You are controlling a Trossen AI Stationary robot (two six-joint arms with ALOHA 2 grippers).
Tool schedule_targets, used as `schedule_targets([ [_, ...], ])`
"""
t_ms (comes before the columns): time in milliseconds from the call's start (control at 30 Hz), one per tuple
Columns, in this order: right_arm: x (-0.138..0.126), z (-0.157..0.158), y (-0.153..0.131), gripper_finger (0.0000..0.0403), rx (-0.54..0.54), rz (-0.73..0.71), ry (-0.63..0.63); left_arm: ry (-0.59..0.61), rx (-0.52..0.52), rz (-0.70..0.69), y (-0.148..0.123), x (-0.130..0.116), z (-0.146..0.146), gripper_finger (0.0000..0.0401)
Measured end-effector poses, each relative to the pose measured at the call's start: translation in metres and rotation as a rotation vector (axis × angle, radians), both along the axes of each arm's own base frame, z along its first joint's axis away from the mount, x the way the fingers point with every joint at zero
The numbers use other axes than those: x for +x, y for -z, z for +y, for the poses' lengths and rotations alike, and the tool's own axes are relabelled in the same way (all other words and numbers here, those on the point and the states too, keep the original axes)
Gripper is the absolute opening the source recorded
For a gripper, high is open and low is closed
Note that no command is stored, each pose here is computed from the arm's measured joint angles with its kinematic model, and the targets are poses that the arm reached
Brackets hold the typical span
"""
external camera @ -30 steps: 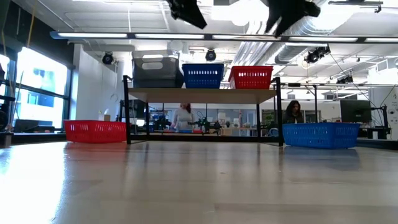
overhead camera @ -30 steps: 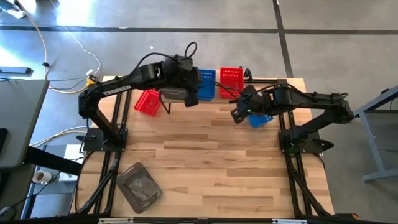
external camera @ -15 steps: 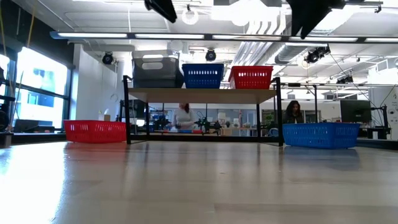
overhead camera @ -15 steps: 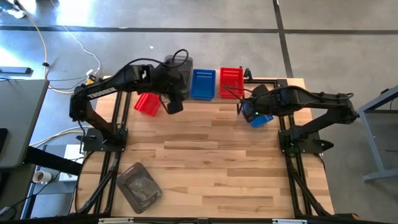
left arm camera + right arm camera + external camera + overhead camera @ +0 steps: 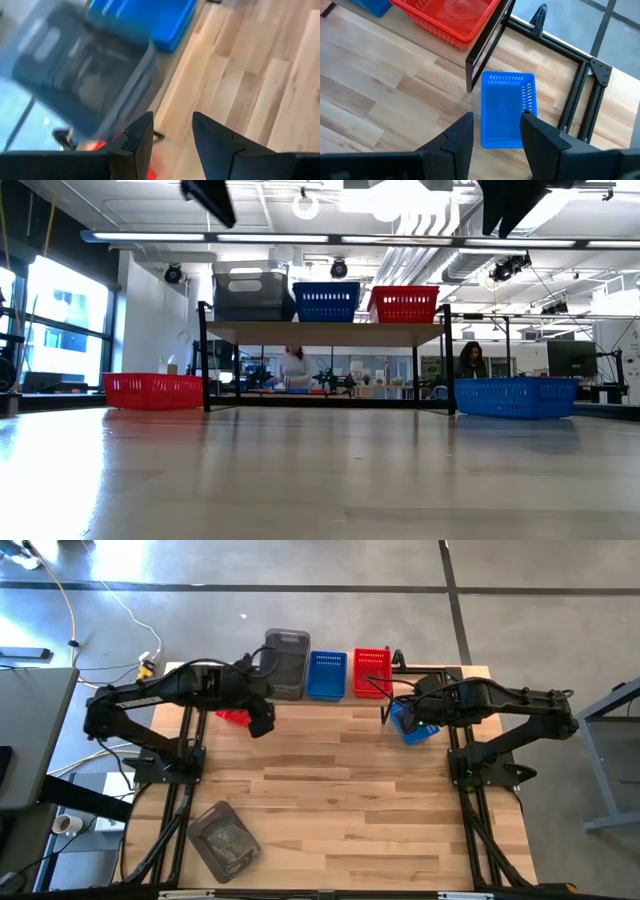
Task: Stack baskets on shelf by color
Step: Stack the red bin on top of the red bin on the shelf
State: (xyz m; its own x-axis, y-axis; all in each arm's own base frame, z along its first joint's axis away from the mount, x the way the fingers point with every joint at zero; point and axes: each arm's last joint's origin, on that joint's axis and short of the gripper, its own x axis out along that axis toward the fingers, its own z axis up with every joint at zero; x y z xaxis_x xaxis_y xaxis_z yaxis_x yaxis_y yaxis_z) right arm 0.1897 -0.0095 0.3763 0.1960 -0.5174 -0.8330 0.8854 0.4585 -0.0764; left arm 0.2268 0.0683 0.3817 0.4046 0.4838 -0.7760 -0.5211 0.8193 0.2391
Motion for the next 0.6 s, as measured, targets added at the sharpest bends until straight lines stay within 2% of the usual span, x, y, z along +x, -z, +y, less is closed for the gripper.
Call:
schedule_targets([
  [200, 0.0, 0.0, 0.0, 0.0145, 0.006, 0.0, 0.0, -0.112, -0.004, -0.039, 0.01, -0.028, -0.006, 0.0126],
  [400, 0.001, 0.0, 0.0, 0.0145, 0.013, -0.008, -0.002, -0.27, 0.099, -0.1, 0.006, -0.056, -0.004, 0.0126],
  [600, 0.001, 0.001, 0.0, 0.0145, 0.035, -0.005, -0.012, -0.452, 0.159, -0.132, 0.001, -0.083, 0.013, 0.0126],
])
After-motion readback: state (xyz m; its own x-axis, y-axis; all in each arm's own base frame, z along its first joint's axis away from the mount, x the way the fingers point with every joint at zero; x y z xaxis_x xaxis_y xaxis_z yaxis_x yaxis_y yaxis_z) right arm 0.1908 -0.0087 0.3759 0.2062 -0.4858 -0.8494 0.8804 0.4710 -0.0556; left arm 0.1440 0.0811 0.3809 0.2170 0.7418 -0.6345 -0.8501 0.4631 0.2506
